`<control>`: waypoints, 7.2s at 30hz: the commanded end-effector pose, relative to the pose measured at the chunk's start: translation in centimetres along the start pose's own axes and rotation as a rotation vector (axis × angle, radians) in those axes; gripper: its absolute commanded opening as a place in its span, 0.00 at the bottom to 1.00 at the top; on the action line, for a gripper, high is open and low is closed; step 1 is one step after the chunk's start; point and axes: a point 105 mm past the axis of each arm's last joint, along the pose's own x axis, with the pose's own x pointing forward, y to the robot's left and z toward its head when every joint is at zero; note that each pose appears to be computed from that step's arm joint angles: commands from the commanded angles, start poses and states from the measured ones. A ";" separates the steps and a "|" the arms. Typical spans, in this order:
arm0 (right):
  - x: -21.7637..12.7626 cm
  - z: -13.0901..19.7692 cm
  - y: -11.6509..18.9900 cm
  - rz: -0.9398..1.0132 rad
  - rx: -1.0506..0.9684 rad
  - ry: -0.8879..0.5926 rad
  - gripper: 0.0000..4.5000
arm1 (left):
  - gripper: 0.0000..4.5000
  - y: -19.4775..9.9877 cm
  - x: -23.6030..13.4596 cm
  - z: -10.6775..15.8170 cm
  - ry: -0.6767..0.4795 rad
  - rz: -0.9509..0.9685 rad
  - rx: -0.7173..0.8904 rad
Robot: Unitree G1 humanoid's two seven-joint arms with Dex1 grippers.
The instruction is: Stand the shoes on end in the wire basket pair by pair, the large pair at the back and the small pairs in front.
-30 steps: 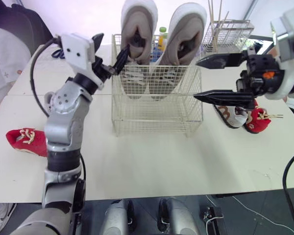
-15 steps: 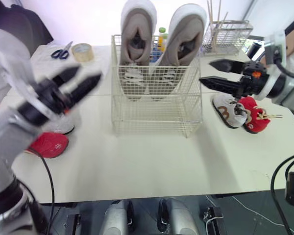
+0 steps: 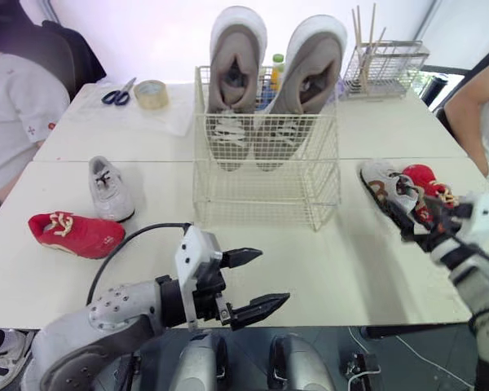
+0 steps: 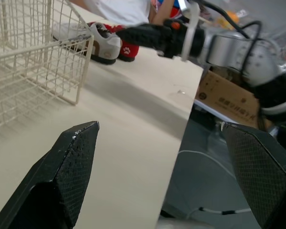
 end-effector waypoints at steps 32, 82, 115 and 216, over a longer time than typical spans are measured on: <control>10.1 -2.5 -4.5 -0.074 0.009 -0.061 1.00 | 0.96 2.4 -1.0 0.4 -0.065 0.188 0.065; -4.0 17.5 17.3 1.597 -0.800 -0.235 0.11 | 1.00 4.9 -9.5 10.1 -0.306 0.053 -0.270; -0.5 17.7 17.2 1.444 -0.555 -0.174 0.74 | 0.18 2.7 -5.5 8.2 -0.365 -0.121 -0.423; 10.6 16.6 11.6 1.234 -0.373 -0.207 0.82 | 0.64 5.4 -7.0 6.8 -0.162 0.256 -0.028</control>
